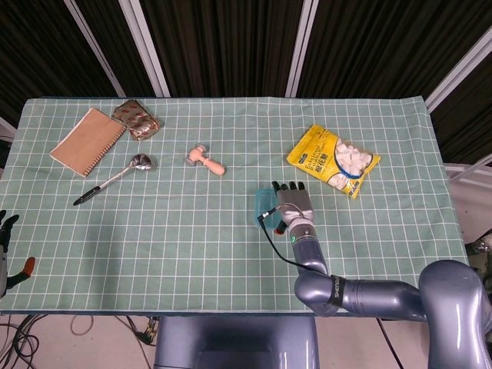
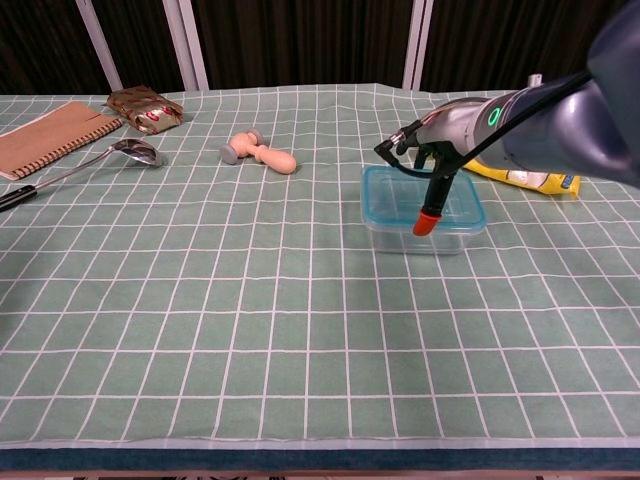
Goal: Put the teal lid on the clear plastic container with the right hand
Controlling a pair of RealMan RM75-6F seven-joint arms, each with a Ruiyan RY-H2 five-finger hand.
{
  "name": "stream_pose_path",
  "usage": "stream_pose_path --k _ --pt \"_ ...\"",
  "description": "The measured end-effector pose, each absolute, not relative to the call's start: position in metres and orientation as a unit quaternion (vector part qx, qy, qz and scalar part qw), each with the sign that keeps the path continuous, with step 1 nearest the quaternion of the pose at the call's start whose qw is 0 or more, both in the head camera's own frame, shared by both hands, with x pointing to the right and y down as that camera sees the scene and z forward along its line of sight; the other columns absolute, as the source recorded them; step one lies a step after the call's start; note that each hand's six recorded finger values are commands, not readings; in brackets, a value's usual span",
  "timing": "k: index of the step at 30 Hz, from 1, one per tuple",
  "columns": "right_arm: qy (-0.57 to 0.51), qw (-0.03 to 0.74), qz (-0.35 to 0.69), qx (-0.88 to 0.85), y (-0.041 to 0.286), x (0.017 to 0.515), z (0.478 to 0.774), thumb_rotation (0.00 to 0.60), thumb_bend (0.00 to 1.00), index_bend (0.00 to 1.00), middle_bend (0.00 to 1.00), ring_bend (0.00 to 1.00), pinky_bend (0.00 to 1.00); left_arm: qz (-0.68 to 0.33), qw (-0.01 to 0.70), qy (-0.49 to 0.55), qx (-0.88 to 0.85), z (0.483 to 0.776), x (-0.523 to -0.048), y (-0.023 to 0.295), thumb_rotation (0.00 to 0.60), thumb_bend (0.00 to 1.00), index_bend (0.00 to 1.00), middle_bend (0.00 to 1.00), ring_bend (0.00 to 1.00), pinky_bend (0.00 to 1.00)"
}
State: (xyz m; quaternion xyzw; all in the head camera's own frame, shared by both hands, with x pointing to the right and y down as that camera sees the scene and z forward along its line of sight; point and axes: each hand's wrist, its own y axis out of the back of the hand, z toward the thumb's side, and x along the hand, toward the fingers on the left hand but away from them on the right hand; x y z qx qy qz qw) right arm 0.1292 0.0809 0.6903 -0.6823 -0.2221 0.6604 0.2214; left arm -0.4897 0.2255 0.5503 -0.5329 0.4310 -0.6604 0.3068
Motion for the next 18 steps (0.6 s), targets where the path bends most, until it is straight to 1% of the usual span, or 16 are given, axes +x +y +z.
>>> stream_pose_path --k 18 --pt "-0.219 0.221 0.664 -0.68 0.0821 0.1283 0.6936 0.6 0.19 0.0 0.45 0.06 0.0 -0.661 0.307 0.431 -0.533 0.5503 -0.4899 0.2255 0.6 0.32 0.11 0.0 0.0 0.0"
